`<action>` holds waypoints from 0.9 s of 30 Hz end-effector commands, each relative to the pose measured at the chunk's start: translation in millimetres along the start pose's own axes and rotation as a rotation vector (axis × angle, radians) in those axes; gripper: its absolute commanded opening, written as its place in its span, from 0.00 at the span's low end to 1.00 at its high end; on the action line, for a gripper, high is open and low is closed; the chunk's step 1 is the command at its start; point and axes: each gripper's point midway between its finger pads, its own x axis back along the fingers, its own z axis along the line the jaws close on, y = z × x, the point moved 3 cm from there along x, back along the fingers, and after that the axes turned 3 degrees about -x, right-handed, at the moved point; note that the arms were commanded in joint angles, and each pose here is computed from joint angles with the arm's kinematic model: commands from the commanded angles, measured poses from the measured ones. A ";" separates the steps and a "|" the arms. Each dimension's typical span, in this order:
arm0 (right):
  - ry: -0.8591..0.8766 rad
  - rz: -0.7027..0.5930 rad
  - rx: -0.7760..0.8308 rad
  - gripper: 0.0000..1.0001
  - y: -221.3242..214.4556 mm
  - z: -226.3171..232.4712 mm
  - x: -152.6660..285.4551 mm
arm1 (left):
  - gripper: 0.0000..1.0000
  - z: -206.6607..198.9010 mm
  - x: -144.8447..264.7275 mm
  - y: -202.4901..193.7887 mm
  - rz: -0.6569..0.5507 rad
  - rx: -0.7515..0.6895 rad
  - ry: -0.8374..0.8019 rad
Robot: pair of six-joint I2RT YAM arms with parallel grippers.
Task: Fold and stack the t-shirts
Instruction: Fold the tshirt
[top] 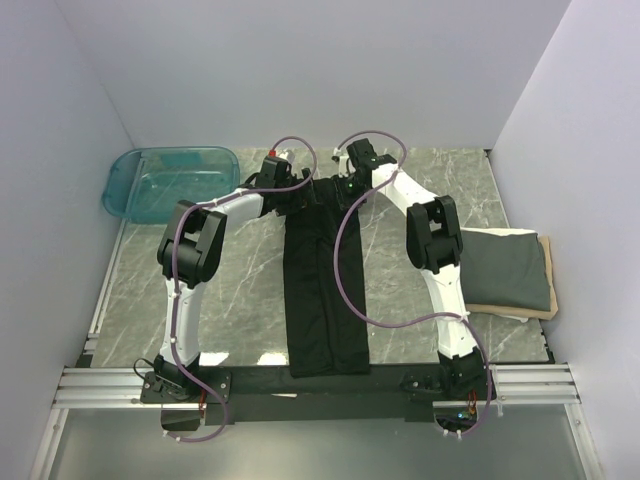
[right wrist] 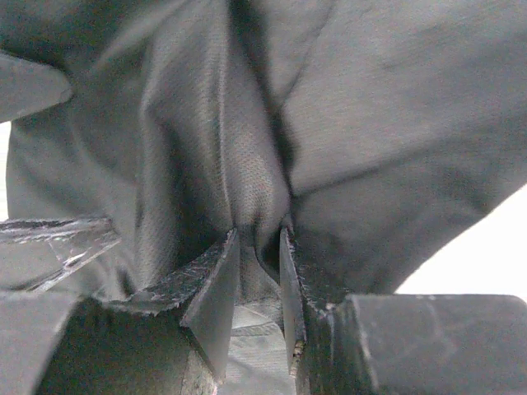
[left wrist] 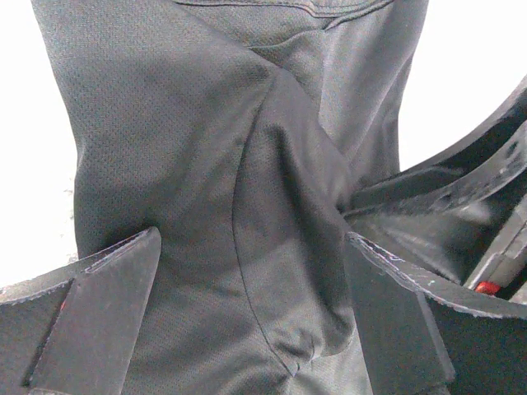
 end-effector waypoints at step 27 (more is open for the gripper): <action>-0.146 -0.287 -0.028 0.00 34.1 -1.6 67.5 | 0.99 9.4 -3.1 -0.6 0.012 -0.013 0.017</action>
